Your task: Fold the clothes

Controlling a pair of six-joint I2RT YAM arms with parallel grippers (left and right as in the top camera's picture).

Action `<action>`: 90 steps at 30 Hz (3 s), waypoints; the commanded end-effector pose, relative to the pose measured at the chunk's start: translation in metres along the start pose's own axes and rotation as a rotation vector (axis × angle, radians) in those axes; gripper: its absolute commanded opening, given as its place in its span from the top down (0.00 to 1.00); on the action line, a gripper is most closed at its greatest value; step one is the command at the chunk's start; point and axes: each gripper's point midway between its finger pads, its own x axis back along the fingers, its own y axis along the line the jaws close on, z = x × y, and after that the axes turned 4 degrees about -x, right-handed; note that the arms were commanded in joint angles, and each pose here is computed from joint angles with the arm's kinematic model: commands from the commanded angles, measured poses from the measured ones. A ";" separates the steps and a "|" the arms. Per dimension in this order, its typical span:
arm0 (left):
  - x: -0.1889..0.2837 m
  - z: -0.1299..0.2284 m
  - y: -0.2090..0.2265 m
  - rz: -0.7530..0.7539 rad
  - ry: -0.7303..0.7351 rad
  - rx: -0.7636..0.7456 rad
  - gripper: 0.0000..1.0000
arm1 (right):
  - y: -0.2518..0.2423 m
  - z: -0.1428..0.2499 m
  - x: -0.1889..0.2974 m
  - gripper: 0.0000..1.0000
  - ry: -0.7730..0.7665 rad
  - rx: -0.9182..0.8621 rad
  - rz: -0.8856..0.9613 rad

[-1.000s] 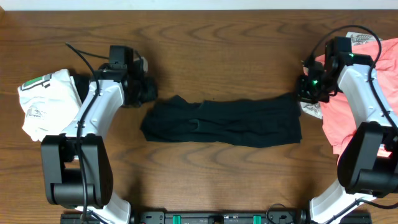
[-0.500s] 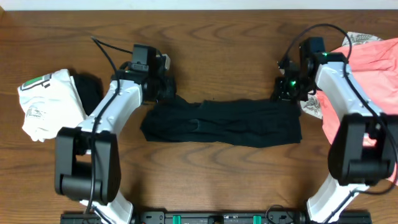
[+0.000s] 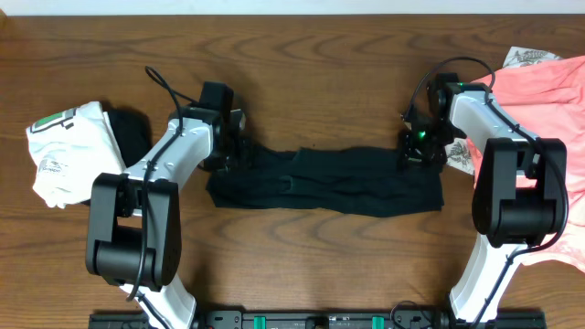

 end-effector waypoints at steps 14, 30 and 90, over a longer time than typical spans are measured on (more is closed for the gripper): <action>-0.022 0.023 0.036 -0.070 0.028 0.047 0.72 | -0.043 0.017 0.000 0.70 0.077 -0.085 0.136; -0.014 0.005 0.066 -0.045 -0.043 0.153 0.65 | -0.056 0.014 0.004 0.67 0.066 -0.128 0.116; 0.000 0.040 0.051 0.015 0.076 0.197 0.68 | 0.313 0.013 -0.082 0.97 -0.273 0.821 -0.266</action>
